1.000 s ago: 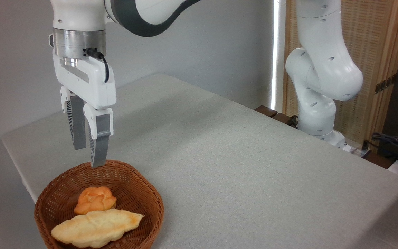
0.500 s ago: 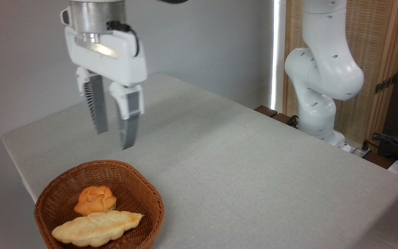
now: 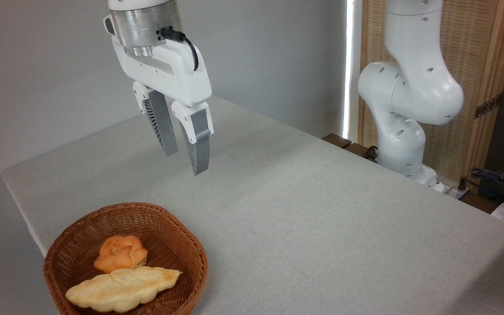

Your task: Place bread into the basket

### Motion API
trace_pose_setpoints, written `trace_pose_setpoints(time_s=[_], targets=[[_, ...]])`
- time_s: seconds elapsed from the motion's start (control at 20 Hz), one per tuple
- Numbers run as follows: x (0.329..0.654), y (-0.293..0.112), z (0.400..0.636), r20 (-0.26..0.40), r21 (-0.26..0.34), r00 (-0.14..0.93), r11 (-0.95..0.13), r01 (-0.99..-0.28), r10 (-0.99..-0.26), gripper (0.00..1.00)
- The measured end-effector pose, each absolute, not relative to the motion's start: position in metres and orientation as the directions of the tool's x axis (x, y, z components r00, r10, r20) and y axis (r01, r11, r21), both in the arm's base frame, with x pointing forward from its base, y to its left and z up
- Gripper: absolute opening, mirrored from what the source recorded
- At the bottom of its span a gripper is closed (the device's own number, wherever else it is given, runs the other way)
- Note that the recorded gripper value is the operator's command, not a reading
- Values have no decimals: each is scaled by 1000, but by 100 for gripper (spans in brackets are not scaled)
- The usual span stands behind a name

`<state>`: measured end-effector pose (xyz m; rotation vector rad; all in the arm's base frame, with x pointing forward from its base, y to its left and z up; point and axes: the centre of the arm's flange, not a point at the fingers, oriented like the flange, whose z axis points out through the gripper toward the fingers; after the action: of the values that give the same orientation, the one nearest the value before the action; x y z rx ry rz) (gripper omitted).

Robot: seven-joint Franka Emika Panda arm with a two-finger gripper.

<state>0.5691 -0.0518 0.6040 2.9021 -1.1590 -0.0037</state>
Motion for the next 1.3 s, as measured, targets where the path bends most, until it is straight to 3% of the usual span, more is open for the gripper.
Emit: trace_pose_setpoints(time_s=[0.8,1.3], targets=[[563,-23,616,19,0,748,-748,-664,-664,100],[561,-38,616,20,0,730,-730,-683,-683,100]])
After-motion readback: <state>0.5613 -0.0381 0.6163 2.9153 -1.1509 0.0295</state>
